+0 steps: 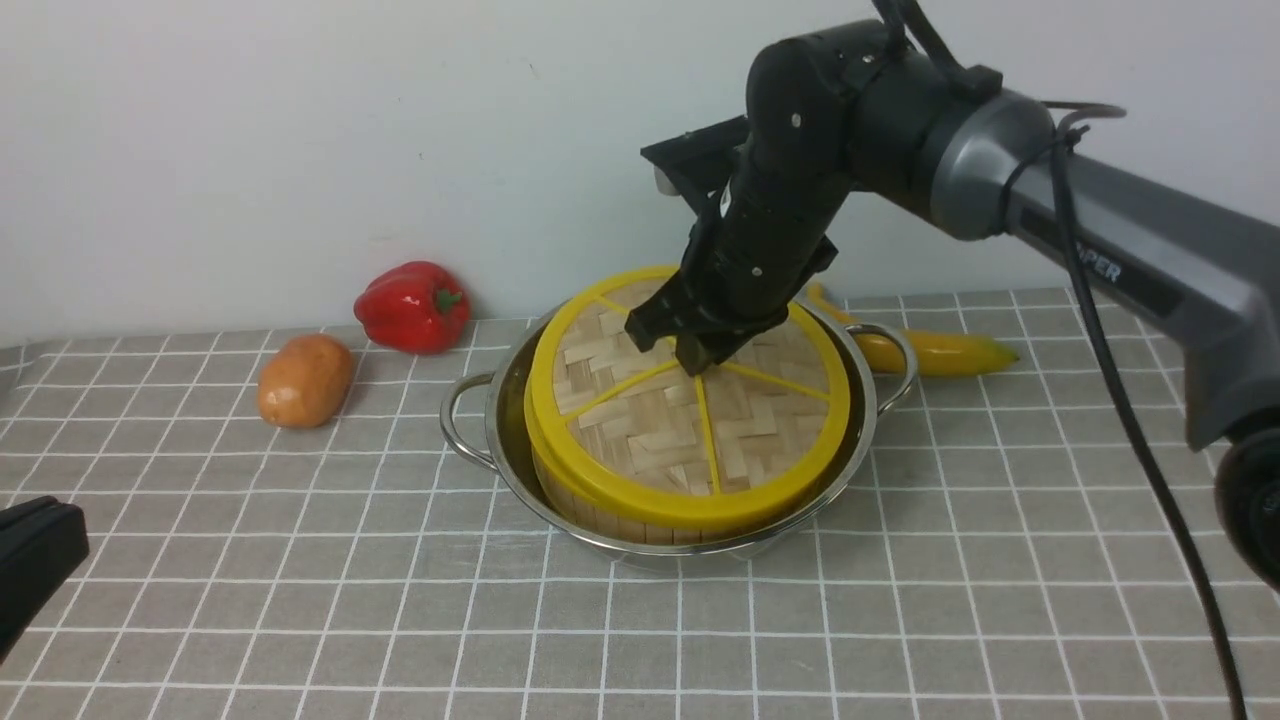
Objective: Place the steamer in the pot on the grey tablecloth, and put the lid on the steamer.
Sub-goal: 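Place the bamboo steamer lid onto the steamer basket in the pot with the right gripper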
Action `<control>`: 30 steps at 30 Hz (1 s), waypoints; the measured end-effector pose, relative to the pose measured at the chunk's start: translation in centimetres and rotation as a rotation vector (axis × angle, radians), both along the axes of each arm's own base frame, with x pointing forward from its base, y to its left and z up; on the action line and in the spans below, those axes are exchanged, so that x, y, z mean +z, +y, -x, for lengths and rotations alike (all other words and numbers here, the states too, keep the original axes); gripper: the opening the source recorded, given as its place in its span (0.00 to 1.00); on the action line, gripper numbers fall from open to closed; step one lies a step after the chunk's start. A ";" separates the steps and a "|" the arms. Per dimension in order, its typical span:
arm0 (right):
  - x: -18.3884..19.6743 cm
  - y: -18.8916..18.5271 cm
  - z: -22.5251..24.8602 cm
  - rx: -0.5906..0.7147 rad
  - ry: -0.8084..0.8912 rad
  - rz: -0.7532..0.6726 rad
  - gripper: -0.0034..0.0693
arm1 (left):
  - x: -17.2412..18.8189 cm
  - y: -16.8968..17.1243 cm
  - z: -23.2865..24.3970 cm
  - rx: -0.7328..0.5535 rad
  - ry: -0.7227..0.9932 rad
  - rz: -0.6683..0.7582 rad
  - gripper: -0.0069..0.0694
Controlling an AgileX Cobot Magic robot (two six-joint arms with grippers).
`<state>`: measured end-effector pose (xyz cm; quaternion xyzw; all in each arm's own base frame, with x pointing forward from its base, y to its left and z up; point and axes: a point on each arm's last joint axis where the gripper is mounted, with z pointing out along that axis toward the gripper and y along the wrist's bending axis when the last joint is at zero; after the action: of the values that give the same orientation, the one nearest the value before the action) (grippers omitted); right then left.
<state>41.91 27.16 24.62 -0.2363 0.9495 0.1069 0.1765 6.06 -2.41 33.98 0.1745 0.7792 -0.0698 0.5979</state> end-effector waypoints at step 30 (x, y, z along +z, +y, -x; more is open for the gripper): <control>0.7 0.7 -0.7 0.021 -0.046 -0.050 0.25 | 0.0 0.0 0.0 0.000 0.000 0.000 0.09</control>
<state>42.57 27.85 25.28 -0.2442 0.9396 0.1270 0.2032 6.06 -2.41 33.98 0.1745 0.7792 -0.0698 0.5979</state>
